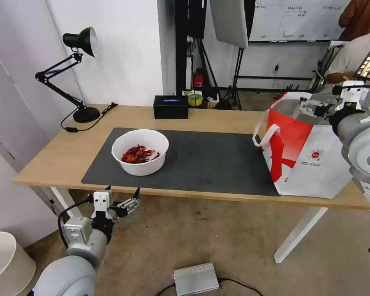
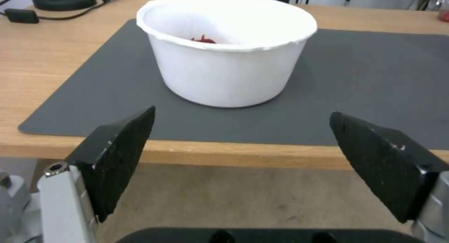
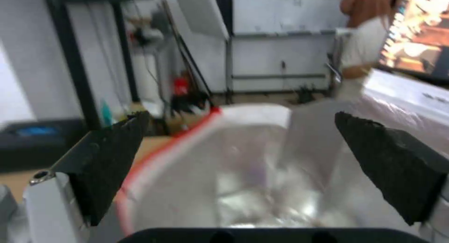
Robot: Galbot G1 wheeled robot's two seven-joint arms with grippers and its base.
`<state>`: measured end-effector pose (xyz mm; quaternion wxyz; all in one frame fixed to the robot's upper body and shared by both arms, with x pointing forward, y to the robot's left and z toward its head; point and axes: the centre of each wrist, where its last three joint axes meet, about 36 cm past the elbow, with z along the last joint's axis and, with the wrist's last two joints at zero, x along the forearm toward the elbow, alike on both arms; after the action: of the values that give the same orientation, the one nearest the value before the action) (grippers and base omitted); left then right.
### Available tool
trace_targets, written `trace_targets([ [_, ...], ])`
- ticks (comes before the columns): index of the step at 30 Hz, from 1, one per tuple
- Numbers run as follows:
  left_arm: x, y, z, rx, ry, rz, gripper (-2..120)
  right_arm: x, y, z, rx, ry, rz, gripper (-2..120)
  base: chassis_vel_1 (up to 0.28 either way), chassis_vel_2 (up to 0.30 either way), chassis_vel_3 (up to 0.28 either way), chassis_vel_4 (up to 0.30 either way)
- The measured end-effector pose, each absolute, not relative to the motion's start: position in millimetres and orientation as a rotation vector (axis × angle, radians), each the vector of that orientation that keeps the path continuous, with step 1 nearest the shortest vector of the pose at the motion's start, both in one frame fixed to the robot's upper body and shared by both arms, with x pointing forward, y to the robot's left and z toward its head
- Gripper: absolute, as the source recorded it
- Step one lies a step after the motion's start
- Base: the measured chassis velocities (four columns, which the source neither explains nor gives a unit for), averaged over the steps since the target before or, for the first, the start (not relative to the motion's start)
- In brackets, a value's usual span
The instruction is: Pick up the trash from the table and place it into the takeout bag.
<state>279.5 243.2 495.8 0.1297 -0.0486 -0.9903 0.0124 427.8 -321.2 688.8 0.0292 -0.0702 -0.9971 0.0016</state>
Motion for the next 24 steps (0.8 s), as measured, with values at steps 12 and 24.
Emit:
trace_targets([
  [12,277.5,242.0,497.2,-0.135,-2.880,0.050,100,386.8,-309.2,671.8,0.127,-3.226,-0.085,100,0.000,0.000,0.000,0.000],
  [24,271.5,244.8,503.4,-0.106,-2.914,0.076,100,351.1,-280.9,607.1,0.247,-3.133,-0.025,100,0.000,0.000,0.000,0.000],
])
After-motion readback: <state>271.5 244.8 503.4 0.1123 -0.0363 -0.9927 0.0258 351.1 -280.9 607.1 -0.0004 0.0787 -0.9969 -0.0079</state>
